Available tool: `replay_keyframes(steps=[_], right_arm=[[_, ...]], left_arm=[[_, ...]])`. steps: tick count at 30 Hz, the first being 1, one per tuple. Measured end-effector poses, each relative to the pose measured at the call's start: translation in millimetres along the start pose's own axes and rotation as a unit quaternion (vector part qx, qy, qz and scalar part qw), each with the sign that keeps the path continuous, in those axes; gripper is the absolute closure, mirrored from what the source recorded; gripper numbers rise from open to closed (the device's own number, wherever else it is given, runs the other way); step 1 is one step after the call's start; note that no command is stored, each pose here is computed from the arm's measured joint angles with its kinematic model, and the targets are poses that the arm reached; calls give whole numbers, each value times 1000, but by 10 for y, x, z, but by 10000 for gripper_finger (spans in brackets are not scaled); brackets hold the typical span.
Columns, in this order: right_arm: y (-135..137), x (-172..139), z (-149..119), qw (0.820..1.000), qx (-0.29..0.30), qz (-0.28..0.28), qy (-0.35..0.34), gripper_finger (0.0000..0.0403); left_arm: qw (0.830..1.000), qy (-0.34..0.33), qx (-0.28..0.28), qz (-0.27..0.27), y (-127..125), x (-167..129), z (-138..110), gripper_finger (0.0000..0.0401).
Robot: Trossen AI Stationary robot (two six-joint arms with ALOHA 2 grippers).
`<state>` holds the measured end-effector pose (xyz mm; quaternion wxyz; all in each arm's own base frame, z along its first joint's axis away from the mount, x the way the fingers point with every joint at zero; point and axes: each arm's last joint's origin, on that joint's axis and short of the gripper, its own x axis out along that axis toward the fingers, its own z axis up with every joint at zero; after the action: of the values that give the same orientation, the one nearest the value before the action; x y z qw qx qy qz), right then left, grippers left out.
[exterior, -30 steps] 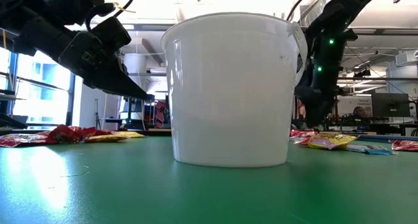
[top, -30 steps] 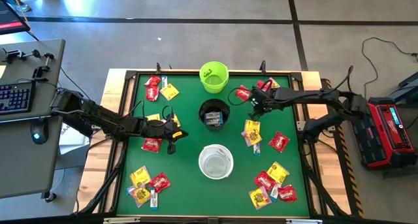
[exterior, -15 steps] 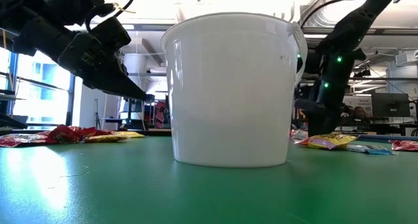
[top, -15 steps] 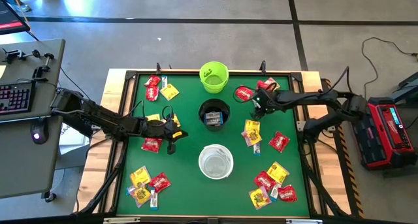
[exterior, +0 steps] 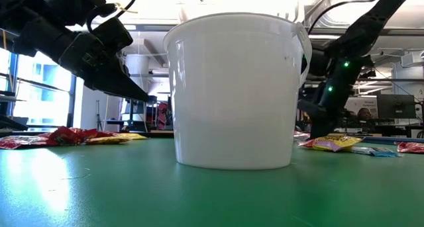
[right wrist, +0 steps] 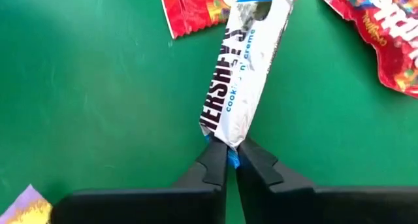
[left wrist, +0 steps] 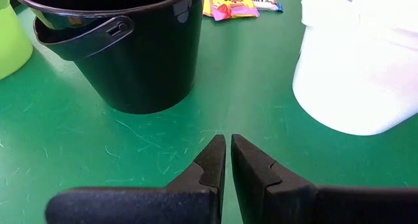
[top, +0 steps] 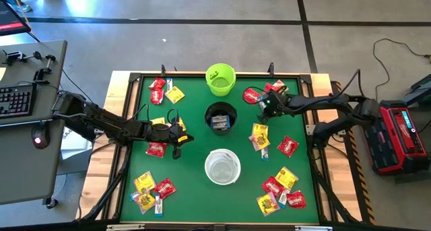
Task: Sort candy by brand, put in halloween buckets
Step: Put the white chocolate into the black bucket
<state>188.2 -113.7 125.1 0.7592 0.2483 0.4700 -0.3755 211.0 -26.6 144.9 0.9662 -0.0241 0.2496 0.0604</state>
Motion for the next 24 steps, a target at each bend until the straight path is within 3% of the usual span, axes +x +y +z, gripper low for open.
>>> replay_keyframes(steps=[13, 24], right_arm=[[368, -194, 172, 996, -74, 9, -51, 402], [955, -776, 420, 980, -155, -12, -126, 403]], left_arm=[[1000, 0, -4, 0, 0, 0, 0, 384], [1000, 0, -5, 2, 1, 0, 0, 384]])
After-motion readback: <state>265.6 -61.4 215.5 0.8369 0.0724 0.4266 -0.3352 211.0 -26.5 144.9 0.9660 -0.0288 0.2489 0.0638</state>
